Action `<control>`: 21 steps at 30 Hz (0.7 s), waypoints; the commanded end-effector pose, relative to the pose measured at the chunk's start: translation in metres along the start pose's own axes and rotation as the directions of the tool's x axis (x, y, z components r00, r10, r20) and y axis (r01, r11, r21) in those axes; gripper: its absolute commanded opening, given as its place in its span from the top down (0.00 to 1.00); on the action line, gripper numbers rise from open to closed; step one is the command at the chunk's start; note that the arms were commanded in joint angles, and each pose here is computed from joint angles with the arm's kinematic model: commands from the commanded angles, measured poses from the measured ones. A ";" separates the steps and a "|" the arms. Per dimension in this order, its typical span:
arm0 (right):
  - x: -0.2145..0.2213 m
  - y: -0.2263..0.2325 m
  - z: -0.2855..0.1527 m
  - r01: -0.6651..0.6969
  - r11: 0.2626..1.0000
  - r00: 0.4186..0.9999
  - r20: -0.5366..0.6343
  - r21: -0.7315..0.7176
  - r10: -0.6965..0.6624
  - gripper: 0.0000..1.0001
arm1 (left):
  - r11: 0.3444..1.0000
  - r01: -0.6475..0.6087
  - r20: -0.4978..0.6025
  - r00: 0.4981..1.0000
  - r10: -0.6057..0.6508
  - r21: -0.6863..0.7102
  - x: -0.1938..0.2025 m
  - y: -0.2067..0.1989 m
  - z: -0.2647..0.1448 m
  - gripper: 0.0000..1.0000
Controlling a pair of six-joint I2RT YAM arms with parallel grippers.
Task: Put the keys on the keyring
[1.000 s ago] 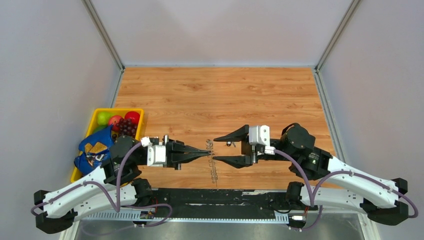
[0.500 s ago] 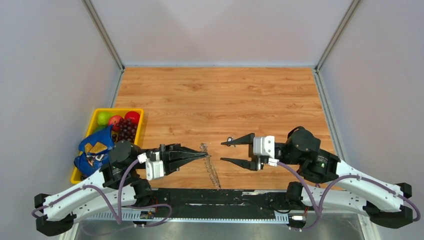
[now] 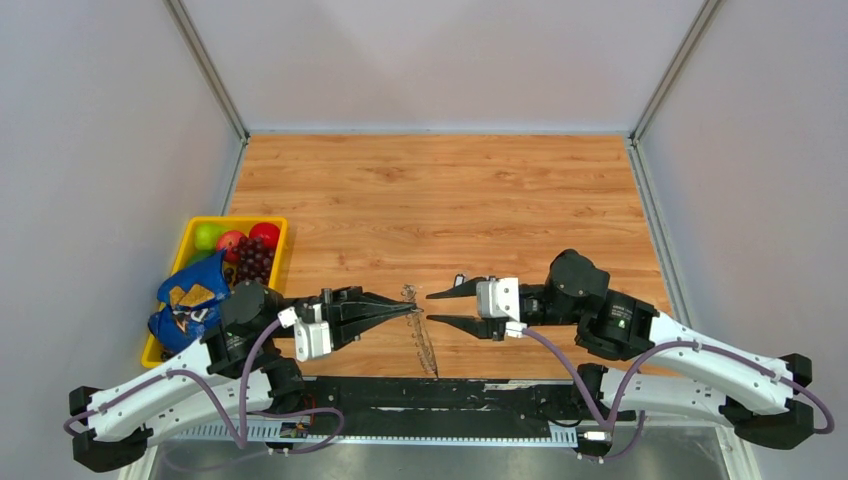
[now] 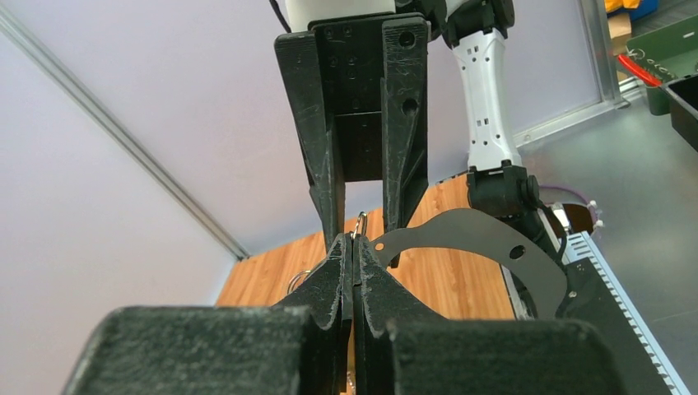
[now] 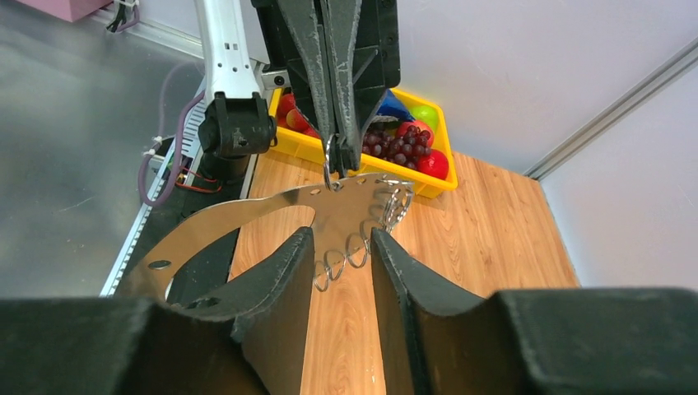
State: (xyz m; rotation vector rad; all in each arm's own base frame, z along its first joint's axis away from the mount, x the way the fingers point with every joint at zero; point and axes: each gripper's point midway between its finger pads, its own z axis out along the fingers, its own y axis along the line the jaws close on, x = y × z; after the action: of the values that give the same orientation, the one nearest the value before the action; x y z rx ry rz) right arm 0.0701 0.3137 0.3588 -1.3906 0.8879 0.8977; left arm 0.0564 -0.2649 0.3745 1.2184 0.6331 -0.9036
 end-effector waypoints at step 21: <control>-0.048 -0.020 0.008 0.065 0.996 0.993 0.099 0.069 -0.071 0.69 | 0.990 0.100 -0.002 0.995 -0.101 -0.095 -0.018 0.024 0.004 1.00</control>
State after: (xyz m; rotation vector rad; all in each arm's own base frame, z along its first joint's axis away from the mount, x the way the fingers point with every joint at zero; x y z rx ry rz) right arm 0.0665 0.3249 0.3787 -1.3673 0.8416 0.8895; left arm 0.0710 -0.2678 0.3728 1.1703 0.7689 -0.9121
